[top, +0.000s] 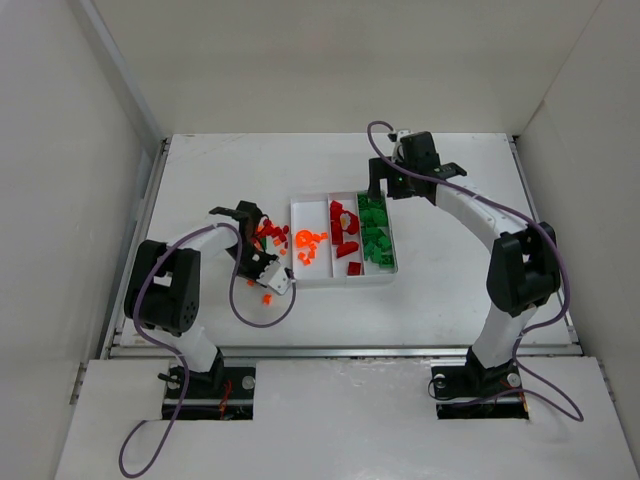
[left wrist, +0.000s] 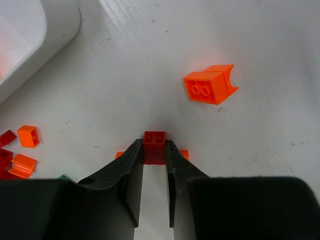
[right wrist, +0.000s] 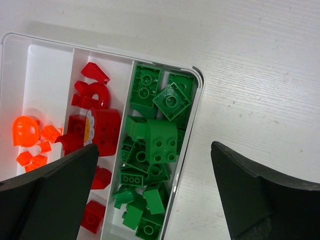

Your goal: Sort the legos into containers by color

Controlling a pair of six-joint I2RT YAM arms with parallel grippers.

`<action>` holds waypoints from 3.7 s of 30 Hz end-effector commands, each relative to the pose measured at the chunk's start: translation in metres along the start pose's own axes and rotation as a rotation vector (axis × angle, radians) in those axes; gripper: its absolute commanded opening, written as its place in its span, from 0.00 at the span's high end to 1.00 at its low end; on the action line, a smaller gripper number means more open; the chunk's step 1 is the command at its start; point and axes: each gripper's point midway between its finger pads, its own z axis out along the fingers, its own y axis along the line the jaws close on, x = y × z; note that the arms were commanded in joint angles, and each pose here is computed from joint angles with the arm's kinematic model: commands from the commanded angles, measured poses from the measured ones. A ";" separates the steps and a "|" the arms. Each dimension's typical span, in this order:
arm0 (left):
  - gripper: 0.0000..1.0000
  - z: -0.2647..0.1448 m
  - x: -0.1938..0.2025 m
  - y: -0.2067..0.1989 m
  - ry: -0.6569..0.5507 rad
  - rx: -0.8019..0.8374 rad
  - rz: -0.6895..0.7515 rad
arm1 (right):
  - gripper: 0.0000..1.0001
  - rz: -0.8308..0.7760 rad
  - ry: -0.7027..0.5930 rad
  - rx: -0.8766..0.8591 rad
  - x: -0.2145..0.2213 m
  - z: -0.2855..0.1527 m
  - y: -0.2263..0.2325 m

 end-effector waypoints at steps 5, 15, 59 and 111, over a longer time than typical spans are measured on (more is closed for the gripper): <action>1.00 -0.038 -0.033 0.042 -0.121 -0.171 -0.031 | 0.01 0.017 -0.072 -0.007 -0.022 -0.008 -0.004; 1.00 -0.082 -0.126 0.148 -0.489 -0.411 -0.039 | 0.01 0.088 -0.093 -0.008 -0.021 -0.012 -0.018; 0.00 -0.044 -0.095 -0.007 0.005 -0.124 -0.142 | 0.01 0.062 -0.071 0.010 -0.015 -0.011 -0.033; 1.00 -0.001 -0.048 -0.018 0.145 0.040 0.345 | 0.01 0.080 -0.031 0.016 0.010 -0.020 -0.032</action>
